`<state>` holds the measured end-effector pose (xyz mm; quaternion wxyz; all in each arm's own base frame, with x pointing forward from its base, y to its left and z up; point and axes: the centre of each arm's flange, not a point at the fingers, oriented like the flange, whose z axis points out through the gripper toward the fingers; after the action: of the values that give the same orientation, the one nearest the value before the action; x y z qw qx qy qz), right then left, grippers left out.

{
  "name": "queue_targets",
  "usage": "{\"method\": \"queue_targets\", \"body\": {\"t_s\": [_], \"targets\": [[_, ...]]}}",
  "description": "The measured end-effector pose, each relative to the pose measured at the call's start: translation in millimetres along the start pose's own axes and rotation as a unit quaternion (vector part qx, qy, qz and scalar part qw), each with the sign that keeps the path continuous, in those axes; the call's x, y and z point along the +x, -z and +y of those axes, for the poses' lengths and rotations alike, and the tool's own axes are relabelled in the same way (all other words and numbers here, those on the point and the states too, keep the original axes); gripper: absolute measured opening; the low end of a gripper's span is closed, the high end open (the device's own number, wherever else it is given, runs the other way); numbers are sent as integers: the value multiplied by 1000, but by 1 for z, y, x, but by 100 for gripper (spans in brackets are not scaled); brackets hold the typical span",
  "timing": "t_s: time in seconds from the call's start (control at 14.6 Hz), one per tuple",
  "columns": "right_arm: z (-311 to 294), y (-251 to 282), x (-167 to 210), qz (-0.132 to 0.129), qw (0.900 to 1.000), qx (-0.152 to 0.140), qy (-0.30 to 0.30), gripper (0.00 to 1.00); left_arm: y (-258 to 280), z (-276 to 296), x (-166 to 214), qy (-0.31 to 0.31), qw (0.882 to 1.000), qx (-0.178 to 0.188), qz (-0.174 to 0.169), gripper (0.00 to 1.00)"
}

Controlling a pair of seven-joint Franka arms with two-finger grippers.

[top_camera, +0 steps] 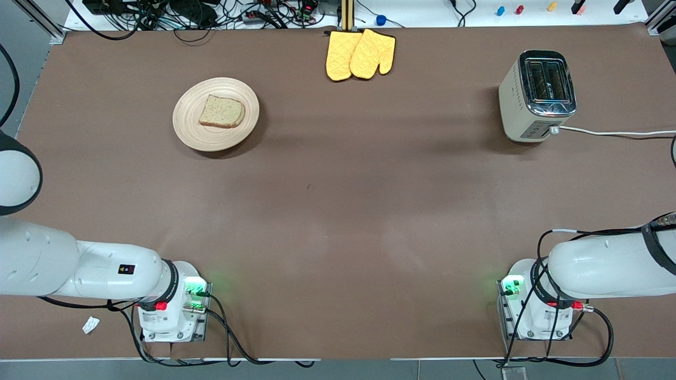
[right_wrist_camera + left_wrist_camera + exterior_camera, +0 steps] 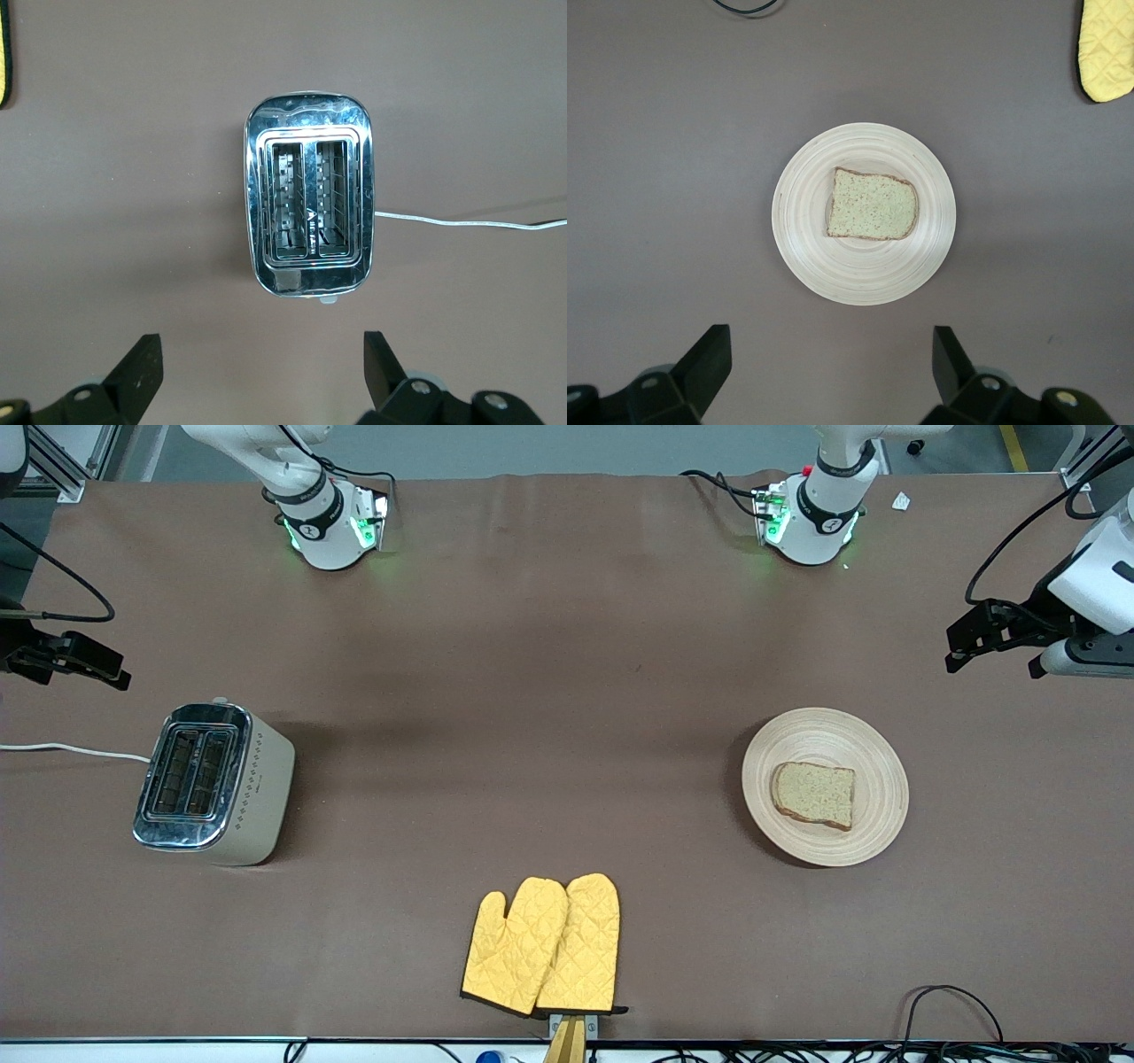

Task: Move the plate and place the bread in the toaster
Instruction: 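Reach the left gripper toward the rim of the wooden plate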

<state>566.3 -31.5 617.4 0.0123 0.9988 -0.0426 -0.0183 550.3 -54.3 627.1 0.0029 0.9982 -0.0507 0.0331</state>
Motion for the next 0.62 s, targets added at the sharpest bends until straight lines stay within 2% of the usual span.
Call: {"method": "queue_targets", "body": {"t_s": [0.41,0.62], "targets": [[-2,0,-1,-2,1000,0,2,100,2,2,2,3,1000,0,1,100],[-6,-1,-2,-8,1000,2,5,100,-16,-5,4,9,1000,0,-25,100]]}}
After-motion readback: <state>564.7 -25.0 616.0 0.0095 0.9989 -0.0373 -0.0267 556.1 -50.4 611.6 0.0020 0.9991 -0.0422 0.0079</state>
